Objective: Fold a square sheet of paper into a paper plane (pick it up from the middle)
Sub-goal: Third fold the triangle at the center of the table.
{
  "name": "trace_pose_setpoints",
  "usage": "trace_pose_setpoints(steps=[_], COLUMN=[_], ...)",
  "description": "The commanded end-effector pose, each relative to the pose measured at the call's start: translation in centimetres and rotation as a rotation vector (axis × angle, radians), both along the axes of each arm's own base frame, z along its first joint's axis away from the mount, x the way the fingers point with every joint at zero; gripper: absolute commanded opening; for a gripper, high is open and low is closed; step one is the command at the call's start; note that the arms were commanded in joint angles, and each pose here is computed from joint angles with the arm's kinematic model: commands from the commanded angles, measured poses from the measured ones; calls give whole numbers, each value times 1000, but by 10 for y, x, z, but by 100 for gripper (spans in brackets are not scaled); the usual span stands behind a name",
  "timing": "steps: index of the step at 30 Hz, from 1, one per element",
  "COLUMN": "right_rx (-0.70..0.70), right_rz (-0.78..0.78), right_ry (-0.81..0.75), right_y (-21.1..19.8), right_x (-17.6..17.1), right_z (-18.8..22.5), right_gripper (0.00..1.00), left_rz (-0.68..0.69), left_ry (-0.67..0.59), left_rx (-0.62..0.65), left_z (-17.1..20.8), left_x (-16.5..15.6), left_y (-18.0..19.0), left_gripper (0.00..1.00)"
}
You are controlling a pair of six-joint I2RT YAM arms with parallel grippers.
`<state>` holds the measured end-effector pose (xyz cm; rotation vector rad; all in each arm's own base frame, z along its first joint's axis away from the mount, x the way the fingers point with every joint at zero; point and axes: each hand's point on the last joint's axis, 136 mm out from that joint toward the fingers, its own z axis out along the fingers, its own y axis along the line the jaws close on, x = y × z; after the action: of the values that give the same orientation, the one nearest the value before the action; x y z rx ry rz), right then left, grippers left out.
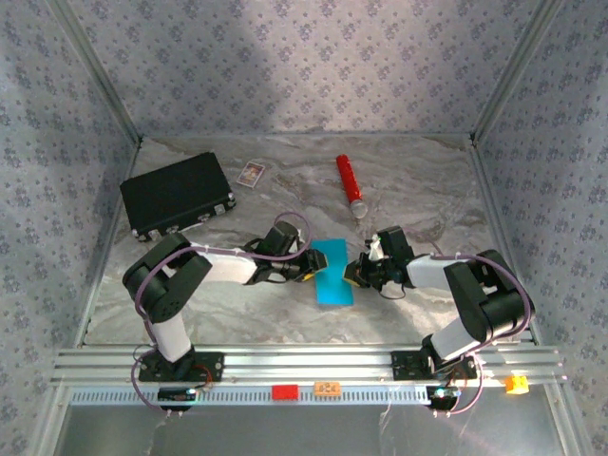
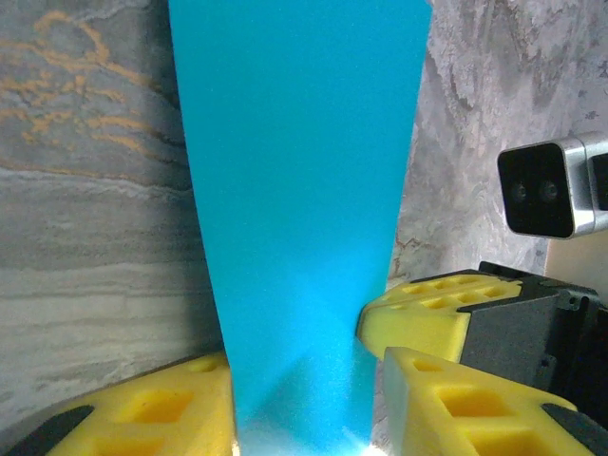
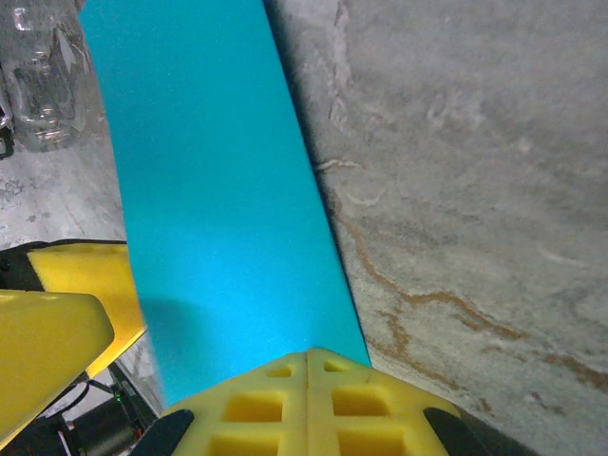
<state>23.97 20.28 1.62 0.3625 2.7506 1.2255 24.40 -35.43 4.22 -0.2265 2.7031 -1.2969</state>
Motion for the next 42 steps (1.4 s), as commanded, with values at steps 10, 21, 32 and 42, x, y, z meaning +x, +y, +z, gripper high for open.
trace_pose_setpoints(steps=[10, 21, 32, 42], right_rx=[-118, -65, -87, -282], right_rz=[-83, -75, -37, 194], right_ry=[103, 31, -213, -730], right_y=[-26, -18, -21, 1], right_x=[-16, -9, -1, -16], right_z=[-29, -14, 35, 96], right_gripper=[8, 13, 43, 62], left_rz=[3, 8, 24, 35], left_ry=[0, 16, 2, 12], left_rx=[-14, 12, 18, 24], left_z=[6, 0, 10, 12], left_x=[-1, -4, 1, 4], left_y=[3, 8, 20, 27], left_gripper=[26, 6, 3, 3])
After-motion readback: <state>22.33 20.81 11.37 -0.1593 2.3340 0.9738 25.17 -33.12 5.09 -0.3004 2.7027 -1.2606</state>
